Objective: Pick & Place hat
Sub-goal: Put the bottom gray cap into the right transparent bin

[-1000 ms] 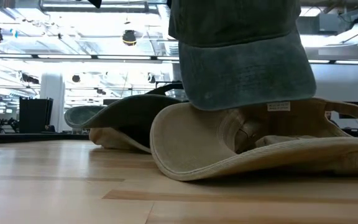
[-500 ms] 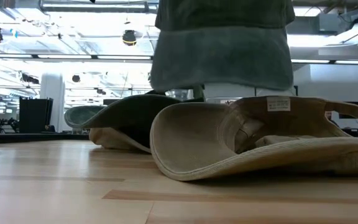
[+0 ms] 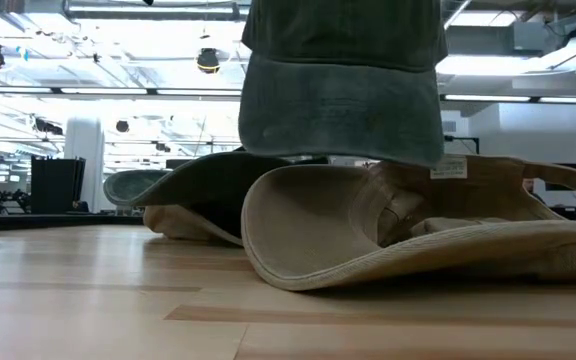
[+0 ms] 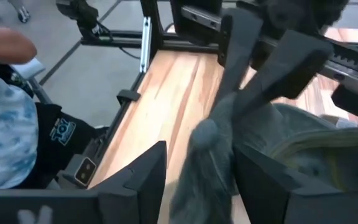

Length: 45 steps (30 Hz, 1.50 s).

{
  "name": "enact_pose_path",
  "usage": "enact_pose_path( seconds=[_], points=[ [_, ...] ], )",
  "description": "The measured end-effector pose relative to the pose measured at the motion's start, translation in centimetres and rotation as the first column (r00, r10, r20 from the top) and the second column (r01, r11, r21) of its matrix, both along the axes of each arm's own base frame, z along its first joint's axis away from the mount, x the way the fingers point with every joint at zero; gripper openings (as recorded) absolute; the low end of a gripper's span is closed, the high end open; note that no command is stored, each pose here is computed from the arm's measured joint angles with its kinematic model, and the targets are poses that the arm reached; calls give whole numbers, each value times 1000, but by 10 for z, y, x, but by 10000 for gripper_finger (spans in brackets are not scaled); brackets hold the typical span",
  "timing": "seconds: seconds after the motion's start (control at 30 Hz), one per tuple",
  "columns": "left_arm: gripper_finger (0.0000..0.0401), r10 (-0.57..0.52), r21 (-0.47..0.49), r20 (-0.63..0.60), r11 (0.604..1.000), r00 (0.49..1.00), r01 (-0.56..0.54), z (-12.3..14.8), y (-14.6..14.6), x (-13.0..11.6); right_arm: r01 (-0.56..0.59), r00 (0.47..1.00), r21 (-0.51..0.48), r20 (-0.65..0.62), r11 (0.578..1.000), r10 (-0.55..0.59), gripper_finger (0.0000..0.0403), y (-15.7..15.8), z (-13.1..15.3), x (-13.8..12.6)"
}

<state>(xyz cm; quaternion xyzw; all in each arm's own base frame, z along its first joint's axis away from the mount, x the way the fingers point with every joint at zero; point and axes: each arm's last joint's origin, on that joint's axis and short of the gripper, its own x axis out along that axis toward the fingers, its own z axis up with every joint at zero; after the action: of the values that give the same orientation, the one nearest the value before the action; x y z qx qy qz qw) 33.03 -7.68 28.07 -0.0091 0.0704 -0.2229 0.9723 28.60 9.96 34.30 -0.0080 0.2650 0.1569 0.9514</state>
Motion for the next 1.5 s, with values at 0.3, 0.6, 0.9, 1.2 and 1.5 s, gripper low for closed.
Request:
enact_pose_path(
  seconds=[0.3,0.6,0.9,1.2,1.5],
  points=[
    [9,-1,0,2,1000,1000,1,0,0,0,42,992,-30,-118,999,-45,170,-4,-10,-6],
    [10,-1,2,6,1000,1000,1,1,0,0,57,987,-25,-152,998,-60,165,-1,-12,-9],
    [11,-2,-8,86,1000,996,3,32,4,-22,60,981,-21,-182,998,-63,187,2,-14,-11],
    [11,-5,0,89,1000,996,5,44,7,-36,61,993,-38,-98,997,-64,212,-7,-8,-4],
    [12,-4,11,7,1000,1000,4,25,4,-24,92,996,-44,-12,995,-93,207,-22,3,4]
  ],
)
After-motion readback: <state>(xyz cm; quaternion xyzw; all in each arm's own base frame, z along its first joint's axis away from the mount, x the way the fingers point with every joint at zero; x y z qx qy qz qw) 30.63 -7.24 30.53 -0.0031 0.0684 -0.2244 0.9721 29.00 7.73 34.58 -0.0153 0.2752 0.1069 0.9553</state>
